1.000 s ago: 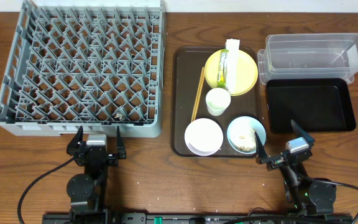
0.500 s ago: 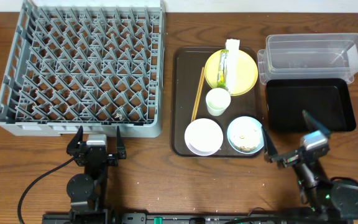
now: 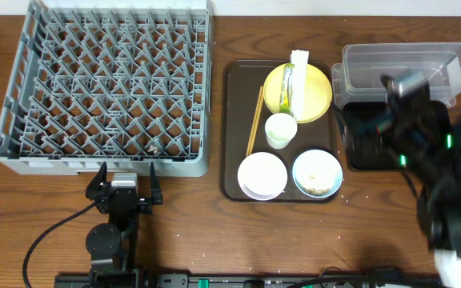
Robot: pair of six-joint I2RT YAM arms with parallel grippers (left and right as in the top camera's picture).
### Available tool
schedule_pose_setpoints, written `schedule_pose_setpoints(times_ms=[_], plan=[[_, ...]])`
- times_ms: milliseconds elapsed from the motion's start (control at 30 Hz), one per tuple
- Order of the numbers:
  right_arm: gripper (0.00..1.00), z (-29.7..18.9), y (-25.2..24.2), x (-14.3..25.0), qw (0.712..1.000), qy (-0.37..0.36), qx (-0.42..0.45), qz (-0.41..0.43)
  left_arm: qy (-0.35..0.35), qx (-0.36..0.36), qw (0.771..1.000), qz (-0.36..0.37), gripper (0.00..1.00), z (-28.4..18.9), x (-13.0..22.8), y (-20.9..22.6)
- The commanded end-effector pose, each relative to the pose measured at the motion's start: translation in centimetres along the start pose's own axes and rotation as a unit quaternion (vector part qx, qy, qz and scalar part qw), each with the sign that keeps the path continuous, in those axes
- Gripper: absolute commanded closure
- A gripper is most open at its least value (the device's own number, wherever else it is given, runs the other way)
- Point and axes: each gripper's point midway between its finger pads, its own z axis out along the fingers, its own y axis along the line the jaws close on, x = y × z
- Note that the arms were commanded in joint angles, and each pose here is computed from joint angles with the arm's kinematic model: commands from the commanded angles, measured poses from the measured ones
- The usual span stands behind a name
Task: Sort waste into correct bins and load items into the dishwasher
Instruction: 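Reach the right gripper to the yellow plate and grasp the snack wrapper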
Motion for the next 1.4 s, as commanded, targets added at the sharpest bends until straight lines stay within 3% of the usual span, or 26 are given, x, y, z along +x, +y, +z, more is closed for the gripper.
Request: schedule_pose_setpoints(times_ms=[0, 333, 700, 867, 933, 1100, 1367], plan=[[0.01, 2.8, -0.2, -2.2, 0.999, 0.029, -0.030, 0.003, 0.021, 0.010, 1.000, 0.006, 0.02, 0.1, 1.4, -0.5], [0.01, 12.8, -0.4, 1.1, 0.966, 0.254, -0.052, 0.000, 0.021, 0.010, 1.000, 0.006, 0.02, 0.1, 1.4, -0.5], [0.01, 16.5, 0.2, 3.4, 0.959, 0.273, -0.076, 0.013, 0.021, 0.010, 1.000, 0.006, 0.02, 0.1, 1.4, -0.5], [0.04, 17.6, 0.3, 2.5, 0.964, 0.248, -0.075, 0.052, 0.021, 0.010, 1.000, 0.006, 0.02, 0.1, 1.4, -0.5], [0.14, 18.2, -0.8, 2.7, 0.964, 0.250, -0.037, 0.081, 0.021, 0.010, 1.000, 0.006, 0.02, 0.1, 1.4, -0.5], [0.13, 19.5, -6.8, 6.3, 0.933, 0.277, 0.156, 0.167, 0.021, 0.010, 1.000, 0.006, 0.02, 0.1, 1.4, -0.5], [0.15, 23.1, -7.1, 13.8, 0.900, 0.348, 0.166, 0.202, 0.021, 0.010, 1.000, 0.006, 0.02, 0.1, 1.4, -0.5]])
